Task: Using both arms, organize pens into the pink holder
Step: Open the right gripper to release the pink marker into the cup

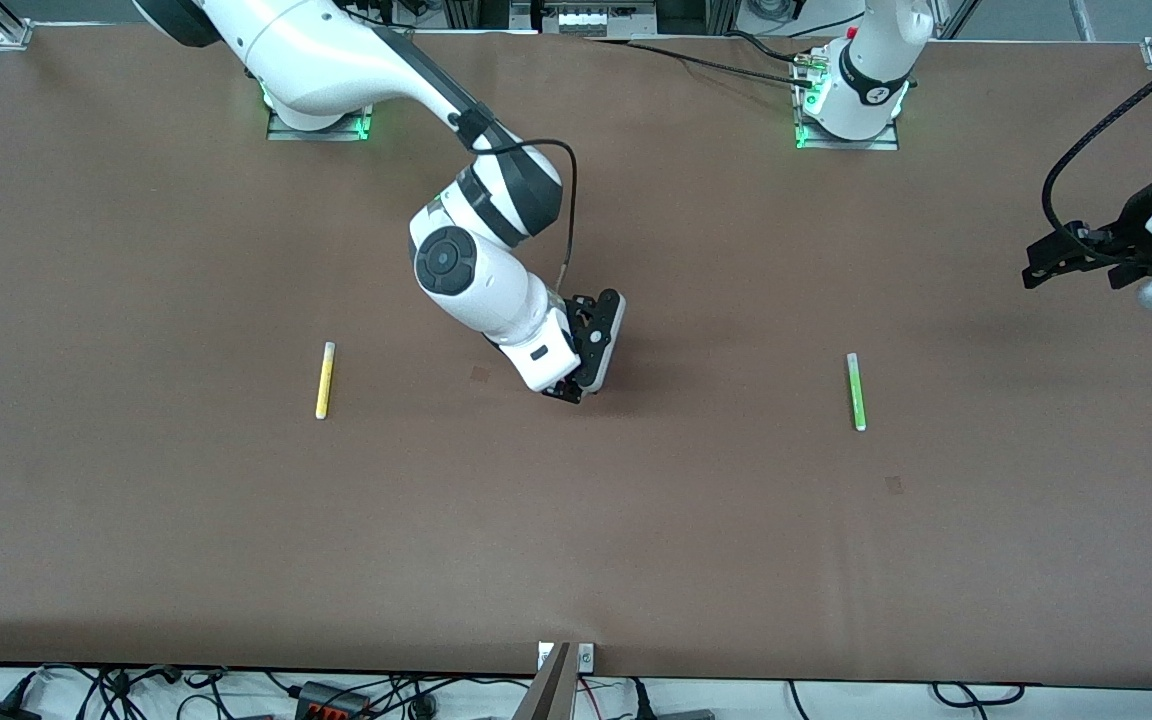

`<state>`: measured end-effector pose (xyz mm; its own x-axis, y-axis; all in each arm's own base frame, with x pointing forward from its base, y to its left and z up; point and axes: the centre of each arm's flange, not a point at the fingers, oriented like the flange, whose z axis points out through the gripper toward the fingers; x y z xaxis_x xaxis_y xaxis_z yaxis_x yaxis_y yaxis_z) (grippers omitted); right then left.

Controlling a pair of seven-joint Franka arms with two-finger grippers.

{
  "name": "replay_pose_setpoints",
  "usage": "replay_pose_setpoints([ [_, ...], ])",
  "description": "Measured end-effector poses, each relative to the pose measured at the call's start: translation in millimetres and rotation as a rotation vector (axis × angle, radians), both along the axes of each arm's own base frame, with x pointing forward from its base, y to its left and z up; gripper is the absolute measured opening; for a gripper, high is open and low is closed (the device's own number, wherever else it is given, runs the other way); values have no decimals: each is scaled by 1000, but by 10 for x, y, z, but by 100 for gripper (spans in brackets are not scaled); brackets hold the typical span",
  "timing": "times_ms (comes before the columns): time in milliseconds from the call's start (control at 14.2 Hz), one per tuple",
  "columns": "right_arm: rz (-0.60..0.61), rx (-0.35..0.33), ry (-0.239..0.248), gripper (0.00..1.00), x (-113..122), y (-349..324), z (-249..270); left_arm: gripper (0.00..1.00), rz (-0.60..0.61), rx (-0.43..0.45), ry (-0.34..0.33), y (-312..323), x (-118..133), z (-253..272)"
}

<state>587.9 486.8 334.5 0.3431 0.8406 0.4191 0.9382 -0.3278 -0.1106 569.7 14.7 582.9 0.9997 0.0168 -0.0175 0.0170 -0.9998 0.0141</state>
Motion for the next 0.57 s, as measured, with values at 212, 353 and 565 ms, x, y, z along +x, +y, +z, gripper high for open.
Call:
replay_pose_setpoints([
  [212, -82, -5, 51, 100, -66, -20, 385, 100, 0, 0, 0, 1, 0, 0],
  [353, -205, -28, 126, 100, -53, -153, 578, 100, 1, 0, 0, 1, 0, -1],
  [565, -433, -107, 278, 100, 157, -692, 688, 100, 1, 0, 0, 1, 0, -1],
])
